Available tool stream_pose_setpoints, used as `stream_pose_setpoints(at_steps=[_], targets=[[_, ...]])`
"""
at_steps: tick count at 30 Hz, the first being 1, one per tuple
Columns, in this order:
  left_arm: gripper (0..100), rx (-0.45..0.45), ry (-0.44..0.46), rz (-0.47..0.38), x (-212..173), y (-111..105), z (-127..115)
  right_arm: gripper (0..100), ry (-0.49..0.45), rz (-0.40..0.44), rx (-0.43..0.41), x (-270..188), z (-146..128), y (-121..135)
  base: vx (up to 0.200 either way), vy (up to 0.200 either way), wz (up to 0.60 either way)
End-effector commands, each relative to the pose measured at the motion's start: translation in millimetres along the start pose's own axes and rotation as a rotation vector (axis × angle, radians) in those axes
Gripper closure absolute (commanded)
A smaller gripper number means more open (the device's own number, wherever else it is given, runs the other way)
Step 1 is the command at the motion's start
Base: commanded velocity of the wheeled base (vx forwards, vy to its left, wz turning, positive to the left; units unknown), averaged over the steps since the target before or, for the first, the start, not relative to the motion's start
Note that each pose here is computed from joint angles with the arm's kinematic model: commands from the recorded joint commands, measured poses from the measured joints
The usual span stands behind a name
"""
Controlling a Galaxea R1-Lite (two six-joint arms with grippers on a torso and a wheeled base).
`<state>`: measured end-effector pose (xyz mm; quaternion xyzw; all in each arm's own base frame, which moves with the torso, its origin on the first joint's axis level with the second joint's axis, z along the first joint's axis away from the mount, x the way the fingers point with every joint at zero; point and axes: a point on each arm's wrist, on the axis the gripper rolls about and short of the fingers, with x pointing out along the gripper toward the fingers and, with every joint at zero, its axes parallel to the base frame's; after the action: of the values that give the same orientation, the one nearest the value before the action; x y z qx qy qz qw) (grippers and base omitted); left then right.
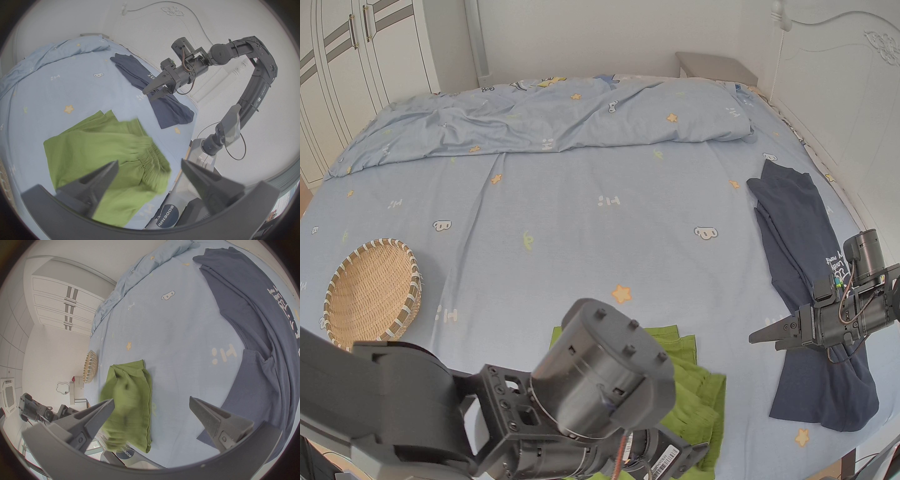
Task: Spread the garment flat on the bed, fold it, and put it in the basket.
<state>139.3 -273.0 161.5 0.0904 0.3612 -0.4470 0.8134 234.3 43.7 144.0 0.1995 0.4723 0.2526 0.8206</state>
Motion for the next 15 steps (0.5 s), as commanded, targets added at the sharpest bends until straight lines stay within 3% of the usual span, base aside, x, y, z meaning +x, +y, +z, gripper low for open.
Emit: stream_pose_setpoints(at_steps=[1,5,8,11,15], targets=[[0,-0.008,0.023,0.018,14,-1,-5,0,-0.001,0.000,0.000,0,0,0,0.000,0.000,0.00],[0,-0.093,-0.060,0.007,19,-2,1,0,0.003,0.003,0.001,0,-1,0,0.000,0.000,0.00],[0,-0.216,-0.123,0.006,16,5,10,0,0.009,0.010,0.001,1,-2,0,0.000,0.000,0.00],[0,-0.354,-0.165,0.067,5,40,17,0,-0.001,0.020,-0.014,-3,-3,5,0.000,0.000,0.00],[0,-0.475,-0.160,0.141,-16,93,-2,0,-0.029,0.063,-0.070,-15,-9,23,0.000,0.000,0.00]])
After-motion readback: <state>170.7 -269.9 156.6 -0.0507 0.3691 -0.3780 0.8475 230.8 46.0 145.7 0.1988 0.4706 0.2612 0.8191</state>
